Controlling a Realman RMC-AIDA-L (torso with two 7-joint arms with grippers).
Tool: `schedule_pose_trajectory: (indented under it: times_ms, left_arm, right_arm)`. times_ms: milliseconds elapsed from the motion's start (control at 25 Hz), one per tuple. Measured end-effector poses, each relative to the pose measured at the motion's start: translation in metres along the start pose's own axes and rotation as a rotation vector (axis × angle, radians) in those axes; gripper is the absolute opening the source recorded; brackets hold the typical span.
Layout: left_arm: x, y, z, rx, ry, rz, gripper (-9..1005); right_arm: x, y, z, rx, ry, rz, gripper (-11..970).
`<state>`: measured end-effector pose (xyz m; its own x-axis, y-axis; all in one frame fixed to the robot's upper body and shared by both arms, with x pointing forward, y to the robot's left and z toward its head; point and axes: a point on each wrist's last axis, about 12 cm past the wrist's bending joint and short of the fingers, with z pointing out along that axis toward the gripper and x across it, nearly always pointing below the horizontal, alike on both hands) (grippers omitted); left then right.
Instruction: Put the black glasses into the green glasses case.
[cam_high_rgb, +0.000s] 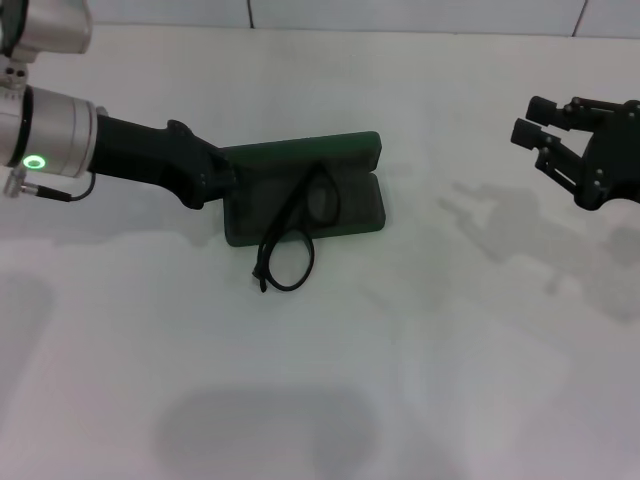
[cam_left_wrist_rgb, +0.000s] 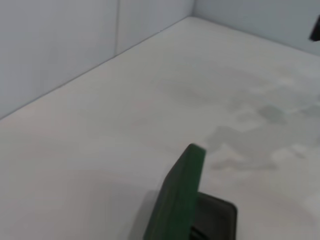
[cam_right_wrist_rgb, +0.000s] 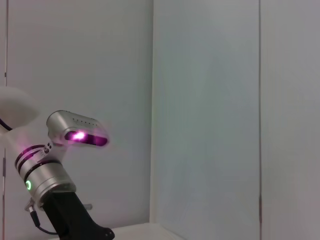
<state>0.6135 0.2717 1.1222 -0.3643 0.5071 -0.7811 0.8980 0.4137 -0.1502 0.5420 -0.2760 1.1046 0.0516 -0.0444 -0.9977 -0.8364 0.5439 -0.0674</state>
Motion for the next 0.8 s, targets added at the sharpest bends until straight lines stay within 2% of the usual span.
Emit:
schedule_pose_trajectory:
  times_ms: [160,280,320,360,400,480,600,640,760,800]
  left_arm:
    - [0.001,0.0,0.001,-0.008,-0.014,0.008,58]
    - [-0.002,-0.001,0.001,-0.01,-0.059,0.022,78]
    - [-0.004,-0.003,-0.001,-0.009,-0.122,0.025,84]
    - [-0.004,-0.003,-0.001,-0.009,-0.122,0.025,91]
    - [-0.003,-0.005,-0.005,-0.019,-0.225,0.013,97]
    - [-0.001,-0.006,-0.008,-0.026,-0.266,0.005,110]
    - [0.009,-0.008,-0.017,-0.105,-0.447,-0.045,130]
    - [0.012,-0.009,-0.019,-0.13,-0.489,-0.056,137]
    - [0.024,-0.013,-0.024,-0.213,-0.628,-0.088,156]
    - [0.027,-0.014,-0.025,-0.229,-0.652,-0.099,163]
  right_arm:
    - [0.0,-0.001,-0.002,0.002,0.004,-0.002,371]
    - [0.0,-0.001,-0.002,-0.014,0.02,-0.016,373]
    - [0.0,0.0,0.0,-0.038,0.039,-0.031,374]
    - [-0.001,0.0,0.003,-0.06,0.058,-0.048,375]
    - [-0.002,0.0,0.006,-0.084,0.074,-0.068,375]
    - [-0.007,0.001,0.016,-0.146,0.116,-0.129,377]
    - [-0.016,0.002,0.033,-0.209,0.161,-0.23,379]
    - [-0.021,0.001,0.043,-0.231,0.203,-0.299,380]
    - [-0.031,-0.002,0.069,-0.28,0.281,-0.416,382]
    - [-0.036,-0.003,0.08,-0.3,0.307,-0.447,415]
